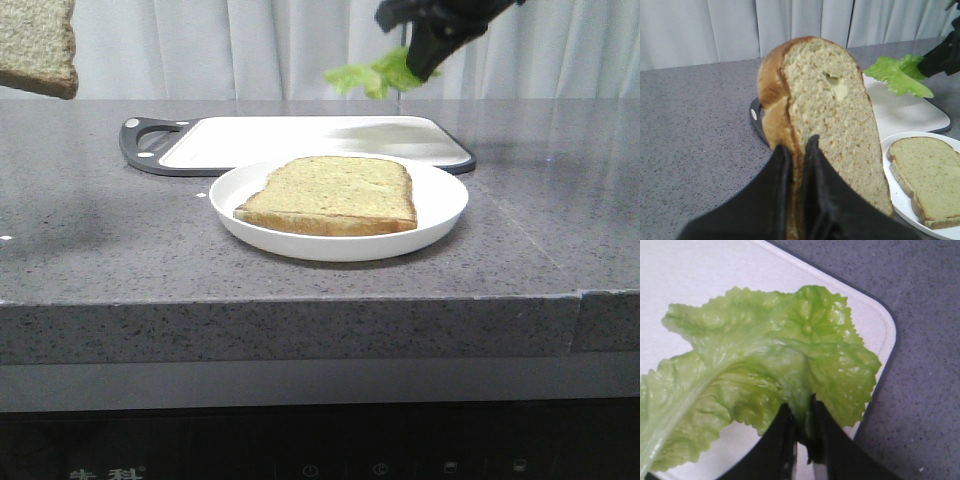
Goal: Left arm grabs bread, right arm adds lettuce
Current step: 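Carry the lettuce over the bread on the plate and release it, then raise the right gripper away from the plate, then lower the held bread slice onto the lettuce with the left gripper, then open the left gripper and lift it away from the sandwich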
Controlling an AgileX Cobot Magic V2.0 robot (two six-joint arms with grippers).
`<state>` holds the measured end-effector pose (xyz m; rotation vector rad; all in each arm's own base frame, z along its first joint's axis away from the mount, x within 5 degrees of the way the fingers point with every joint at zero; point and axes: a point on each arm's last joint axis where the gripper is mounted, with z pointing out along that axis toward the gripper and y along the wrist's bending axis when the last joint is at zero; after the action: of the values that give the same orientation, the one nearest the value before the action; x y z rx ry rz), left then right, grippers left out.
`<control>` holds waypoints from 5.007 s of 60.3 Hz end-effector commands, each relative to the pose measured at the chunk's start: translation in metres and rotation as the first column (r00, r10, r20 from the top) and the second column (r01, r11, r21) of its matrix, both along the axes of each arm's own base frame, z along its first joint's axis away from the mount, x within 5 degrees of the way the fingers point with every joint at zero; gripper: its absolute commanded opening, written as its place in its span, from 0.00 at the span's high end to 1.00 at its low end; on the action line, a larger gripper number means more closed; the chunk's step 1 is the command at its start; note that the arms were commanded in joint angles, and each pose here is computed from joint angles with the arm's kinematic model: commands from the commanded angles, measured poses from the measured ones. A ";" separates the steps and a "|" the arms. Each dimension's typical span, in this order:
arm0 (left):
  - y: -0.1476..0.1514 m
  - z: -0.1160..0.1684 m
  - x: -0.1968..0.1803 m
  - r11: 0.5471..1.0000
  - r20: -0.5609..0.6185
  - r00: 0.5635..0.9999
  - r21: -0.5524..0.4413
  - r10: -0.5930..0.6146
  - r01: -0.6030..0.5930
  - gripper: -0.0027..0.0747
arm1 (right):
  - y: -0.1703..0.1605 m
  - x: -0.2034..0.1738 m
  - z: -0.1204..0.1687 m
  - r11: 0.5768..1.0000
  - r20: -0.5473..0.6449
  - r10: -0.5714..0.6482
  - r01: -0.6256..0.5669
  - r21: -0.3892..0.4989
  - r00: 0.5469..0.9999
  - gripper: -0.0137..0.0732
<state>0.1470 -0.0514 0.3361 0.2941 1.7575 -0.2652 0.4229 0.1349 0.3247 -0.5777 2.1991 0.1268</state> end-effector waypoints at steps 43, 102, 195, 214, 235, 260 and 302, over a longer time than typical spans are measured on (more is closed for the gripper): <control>0.001 0.019 0.001 0.998 0.110 0.994 -0.061 0.022 -0.015 0.99 | 0.027 -0.151 -0.028 0.953 0.089 0.032 -0.057 0.298 0.996 0.92; 0.001 0.019 0.001 0.998 0.110 0.994 -0.061 0.022 -0.015 0.99 | 0.025 -0.146 -0.029 0.953 0.105 0.011 -0.042 0.301 0.994 0.28; -0.152 0.032 0.143 0.743 -0.489 0.566 -0.525 -0.663 0.416 0.99 | -0.067 -0.310 0.026 0.922 0.478 0.026 -0.206 0.328 0.878 0.91; -0.137 -0.003 0.180 0.782 -0.570 0.546 -0.533 -0.614 0.322 0.99 | -0.066 -0.310 0.025 0.922 0.475 0.028 -0.206 0.327 0.879 0.91; -0.136 -0.019 0.184 0.790 -0.616 0.499 -0.524 -0.609 0.318 0.99 | -0.067 -0.310 0.026 0.921 0.482 0.024 -0.206 0.330 0.876 0.91; -0.134 -0.024 0.185 0.810 -0.636 0.502 -0.479 -0.586 0.339 0.79 | -0.067 -0.310 0.026 0.921 0.482 0.024 -0.206 0.330 0.876 0.91; -0.090 0.016 0.177 0.818 -0.567 0.596 -0.466 -0.568 0.337 0.54 | -0.067 -0.310 0.026 0.921 0.482 0.024 -0.206 0.330 0.876 0.91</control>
<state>0.3387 -0.1471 0.3102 0.4348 2.4433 -1.1284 0.1121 0.0709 0.3340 -0.5090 1.7137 0.4309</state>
